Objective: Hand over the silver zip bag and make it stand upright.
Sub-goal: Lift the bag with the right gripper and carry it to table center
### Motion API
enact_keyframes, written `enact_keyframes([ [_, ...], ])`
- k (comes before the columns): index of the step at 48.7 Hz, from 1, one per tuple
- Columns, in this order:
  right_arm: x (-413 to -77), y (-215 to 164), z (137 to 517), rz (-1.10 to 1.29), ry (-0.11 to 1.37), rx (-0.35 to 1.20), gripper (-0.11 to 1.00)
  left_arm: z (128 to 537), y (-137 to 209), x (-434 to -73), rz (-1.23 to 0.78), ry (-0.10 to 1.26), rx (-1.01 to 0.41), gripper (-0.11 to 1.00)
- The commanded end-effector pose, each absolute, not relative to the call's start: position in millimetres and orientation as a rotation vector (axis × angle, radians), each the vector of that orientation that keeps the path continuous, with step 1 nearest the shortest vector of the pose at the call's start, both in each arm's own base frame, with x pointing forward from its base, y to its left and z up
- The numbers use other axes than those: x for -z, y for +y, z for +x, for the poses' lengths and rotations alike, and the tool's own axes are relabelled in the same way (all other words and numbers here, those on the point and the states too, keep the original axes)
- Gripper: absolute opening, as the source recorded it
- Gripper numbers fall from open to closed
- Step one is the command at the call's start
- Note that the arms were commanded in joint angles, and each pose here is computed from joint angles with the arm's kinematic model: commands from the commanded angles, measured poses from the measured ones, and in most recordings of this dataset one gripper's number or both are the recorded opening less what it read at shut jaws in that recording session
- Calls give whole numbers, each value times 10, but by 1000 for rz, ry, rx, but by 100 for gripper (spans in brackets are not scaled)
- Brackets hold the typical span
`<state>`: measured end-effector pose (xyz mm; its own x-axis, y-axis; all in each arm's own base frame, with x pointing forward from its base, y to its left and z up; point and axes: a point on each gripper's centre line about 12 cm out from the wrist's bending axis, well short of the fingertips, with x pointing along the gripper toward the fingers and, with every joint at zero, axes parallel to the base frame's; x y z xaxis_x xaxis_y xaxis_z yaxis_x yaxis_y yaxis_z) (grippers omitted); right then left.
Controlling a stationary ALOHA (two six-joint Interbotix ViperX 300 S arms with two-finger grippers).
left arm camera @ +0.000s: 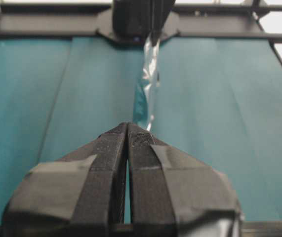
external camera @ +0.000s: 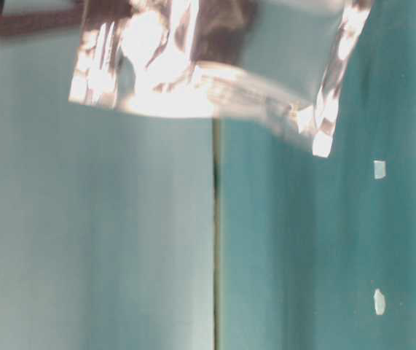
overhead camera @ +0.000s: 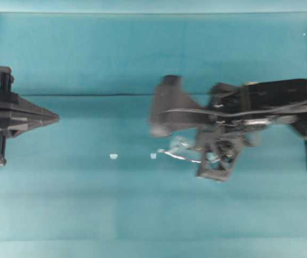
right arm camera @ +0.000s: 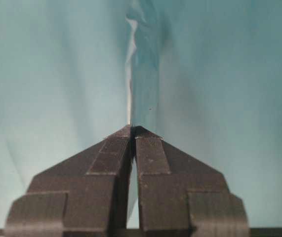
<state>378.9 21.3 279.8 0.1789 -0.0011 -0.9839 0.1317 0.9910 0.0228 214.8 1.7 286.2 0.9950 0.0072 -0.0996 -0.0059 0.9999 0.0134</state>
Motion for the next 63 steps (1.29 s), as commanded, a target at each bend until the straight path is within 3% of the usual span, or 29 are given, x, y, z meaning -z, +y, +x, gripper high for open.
enact_keyframes([
  [1, -2949, 230, 3936, 72, 1368, 62, 3, 2164, 11, -2910, 15, 98, -3, 0],
  [22, -2916, 187, 4374, -94, 1434, 22, 3, 2158, 1, -2898, 17, 115, 1, 0],
  [63, -2662, 111, 4532, -165, 1452, 8, 3, 2155, -22, -2900, 14, 115, 11, 0],
])
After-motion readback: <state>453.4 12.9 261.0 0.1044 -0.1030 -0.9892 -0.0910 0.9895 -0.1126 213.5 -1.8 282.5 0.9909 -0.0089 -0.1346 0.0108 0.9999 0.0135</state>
